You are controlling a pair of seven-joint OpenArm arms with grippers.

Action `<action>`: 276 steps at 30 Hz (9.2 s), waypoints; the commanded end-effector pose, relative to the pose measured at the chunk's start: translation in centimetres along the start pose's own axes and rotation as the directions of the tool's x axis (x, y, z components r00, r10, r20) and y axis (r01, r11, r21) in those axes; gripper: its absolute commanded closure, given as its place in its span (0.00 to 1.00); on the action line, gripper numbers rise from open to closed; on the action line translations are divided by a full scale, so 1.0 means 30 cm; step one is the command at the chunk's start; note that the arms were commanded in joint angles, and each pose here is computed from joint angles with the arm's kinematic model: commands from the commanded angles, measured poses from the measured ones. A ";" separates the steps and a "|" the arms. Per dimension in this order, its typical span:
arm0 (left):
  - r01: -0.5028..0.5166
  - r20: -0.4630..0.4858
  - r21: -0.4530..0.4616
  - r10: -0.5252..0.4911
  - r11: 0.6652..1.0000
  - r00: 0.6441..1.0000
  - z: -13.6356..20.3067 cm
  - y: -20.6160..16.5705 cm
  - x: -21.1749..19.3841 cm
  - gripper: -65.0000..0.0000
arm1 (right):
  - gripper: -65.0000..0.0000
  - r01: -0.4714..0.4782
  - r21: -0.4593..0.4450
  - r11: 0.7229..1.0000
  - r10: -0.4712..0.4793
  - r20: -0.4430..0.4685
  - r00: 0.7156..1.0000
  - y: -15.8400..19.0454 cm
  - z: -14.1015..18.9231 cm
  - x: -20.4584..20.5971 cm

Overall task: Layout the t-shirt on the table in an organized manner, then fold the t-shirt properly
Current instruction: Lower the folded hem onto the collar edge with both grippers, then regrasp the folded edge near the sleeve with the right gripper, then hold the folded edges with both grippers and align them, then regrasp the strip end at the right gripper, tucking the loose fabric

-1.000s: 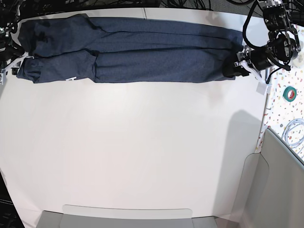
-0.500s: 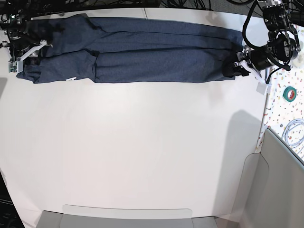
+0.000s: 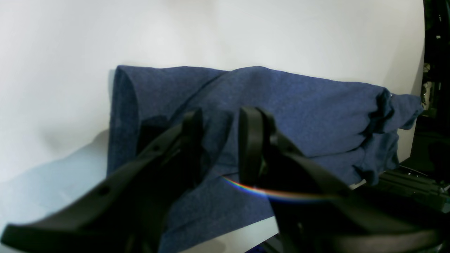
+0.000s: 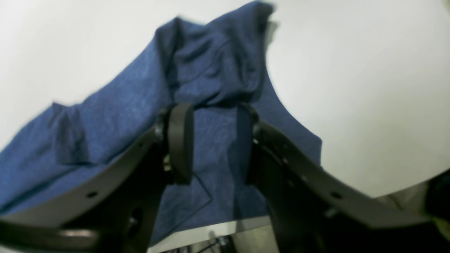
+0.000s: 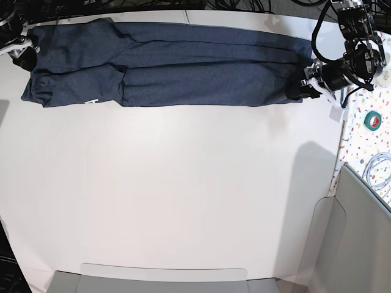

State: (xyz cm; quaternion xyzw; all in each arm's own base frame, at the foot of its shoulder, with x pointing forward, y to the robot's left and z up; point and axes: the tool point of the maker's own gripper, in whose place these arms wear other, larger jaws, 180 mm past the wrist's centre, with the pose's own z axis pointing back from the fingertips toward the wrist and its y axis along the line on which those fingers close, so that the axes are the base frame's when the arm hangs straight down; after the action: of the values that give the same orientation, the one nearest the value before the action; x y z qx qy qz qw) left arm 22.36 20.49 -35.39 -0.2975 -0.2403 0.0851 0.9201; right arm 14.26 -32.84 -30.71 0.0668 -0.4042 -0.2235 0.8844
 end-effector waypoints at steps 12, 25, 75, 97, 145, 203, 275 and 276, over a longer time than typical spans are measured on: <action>0.004 0.022 -0.026 -0.003 1.000 1.000 0.000 -0.027 0.014 0.73 | 0.67 0.089 0.092 0.992 -0.090 -0.002 0.996 0.064 -0.096 0.041; 0.003 0.022 -0.029 -0.002 1.000 1.000 0.000 -0.029 0.013 0.73 | 0.44 0.106 0.171 0.979 -0.099 -0.048 0.994 0.134 -0.166 0.048; -0.027 0.021 -0.049 0.028 0.998 0.999 -0.016 -0.041 -0.014 0.73 | 0.47 0.133 0.250 0.959 -0.107 -0.115 0.988 0.205 -0.238 0.003; -0.027 0.021 -0.049 0.028 0.998 0.999 -0.016 -0.041 -0.014 0.73 | 0.47 0.141 0.264 0.954 -0.109 -0.132 0.985 0.228 -0.246 -0.018; -0.036 0.009 -0.044 0.036 0.998 0.999 -0.015 -0.034 -0.034 0.79 | 0.94 0.096 0.498 0.862 -0.074 -0.064 0.995 0.378 -0.205 0.028; -0.031 0.012 -0.048 0.031 0.998 0.999 -0.018 -0.039 -0.028 0.79 | 0.60 -0.165 0.222 0.961 0.200 -0.146 0.969 0.238 -0.261 -0.029; -0.036 0.013 -0.042 0.037 0.998 0.999 -0.013 -0.032 -0.032 0.79 | 1.00 0.146 0.650 0.746 0.034 -0.256 0.966 0.356 -0.234 -0.110; -0.036 0.013 -0.042 0.037 0.998 0.999 -0.013 -0.032 -0.032 0.79 | 1.00 0.141 0.645 0.752 0.042 -0.259 0.965 0.345 -0.230 -0.110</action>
State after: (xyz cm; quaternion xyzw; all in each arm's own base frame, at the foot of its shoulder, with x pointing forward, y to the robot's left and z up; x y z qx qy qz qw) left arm 21.18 18.92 -36.44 -0.3190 -0.2266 0.1049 0.9143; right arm 20.40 -22.03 -35.79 0.4148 -0.3154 -0.0965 0.8480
